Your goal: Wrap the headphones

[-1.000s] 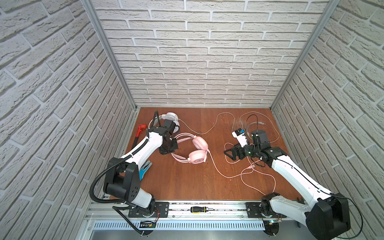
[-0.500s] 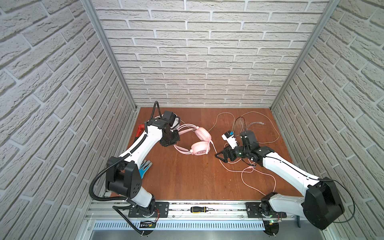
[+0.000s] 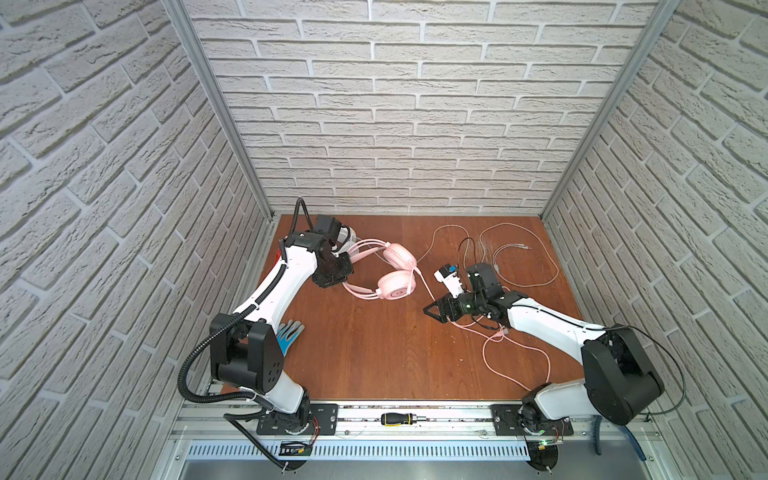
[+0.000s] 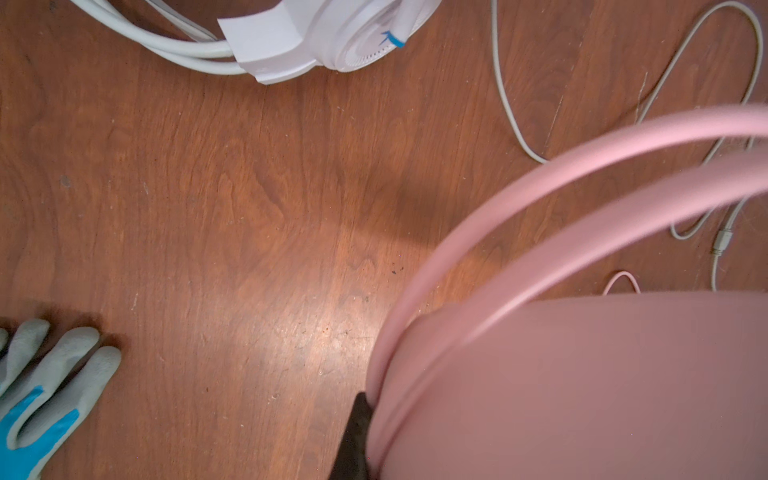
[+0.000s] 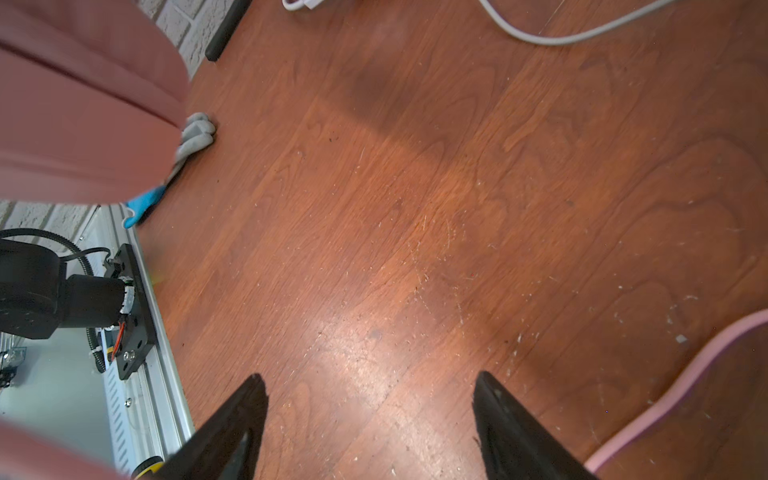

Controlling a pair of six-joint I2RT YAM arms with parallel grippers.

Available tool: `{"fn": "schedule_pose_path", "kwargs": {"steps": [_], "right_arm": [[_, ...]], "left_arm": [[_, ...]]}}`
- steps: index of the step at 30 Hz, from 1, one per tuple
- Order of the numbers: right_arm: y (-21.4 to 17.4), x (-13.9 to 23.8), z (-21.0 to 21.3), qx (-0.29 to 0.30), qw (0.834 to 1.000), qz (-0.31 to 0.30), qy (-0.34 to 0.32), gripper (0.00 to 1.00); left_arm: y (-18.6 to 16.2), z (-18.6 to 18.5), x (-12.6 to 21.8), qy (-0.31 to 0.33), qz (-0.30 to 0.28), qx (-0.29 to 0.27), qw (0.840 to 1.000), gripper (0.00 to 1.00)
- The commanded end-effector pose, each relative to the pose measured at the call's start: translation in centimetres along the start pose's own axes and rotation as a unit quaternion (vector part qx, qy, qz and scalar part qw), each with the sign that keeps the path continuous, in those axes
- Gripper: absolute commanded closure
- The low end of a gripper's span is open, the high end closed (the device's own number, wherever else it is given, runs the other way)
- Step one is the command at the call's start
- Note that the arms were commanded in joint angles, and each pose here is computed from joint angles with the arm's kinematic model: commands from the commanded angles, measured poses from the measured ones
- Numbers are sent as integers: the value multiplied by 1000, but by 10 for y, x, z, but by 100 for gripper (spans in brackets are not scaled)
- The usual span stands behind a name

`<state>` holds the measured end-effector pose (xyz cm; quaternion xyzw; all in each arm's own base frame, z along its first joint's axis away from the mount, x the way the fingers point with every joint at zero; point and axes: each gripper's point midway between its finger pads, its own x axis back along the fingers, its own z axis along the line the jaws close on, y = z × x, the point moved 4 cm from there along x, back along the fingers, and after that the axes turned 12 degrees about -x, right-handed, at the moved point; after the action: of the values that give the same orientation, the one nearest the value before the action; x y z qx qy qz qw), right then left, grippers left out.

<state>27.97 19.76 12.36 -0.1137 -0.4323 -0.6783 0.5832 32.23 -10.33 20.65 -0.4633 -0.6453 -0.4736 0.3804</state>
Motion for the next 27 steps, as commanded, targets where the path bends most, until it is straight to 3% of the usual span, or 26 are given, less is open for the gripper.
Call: {"fn": "schedule_pose_path", "kwargs": {"steps": [1, 21, 27], "right_arm": [[1, -6, 1, 6, 1000, -7, 11, 27], [-24, -18, -22, -21, 999, 40, -28, 56], [-28, -17, -26, -23, 998, 49, -43, 59]], "left_arm": [[16, -10, 26, -44, -40, 7, 998, 100], [52, 21, 75, -47, -109, 51, 992, 100], [60, 24, 83, -50, -122, 55, 990, 100]]}}
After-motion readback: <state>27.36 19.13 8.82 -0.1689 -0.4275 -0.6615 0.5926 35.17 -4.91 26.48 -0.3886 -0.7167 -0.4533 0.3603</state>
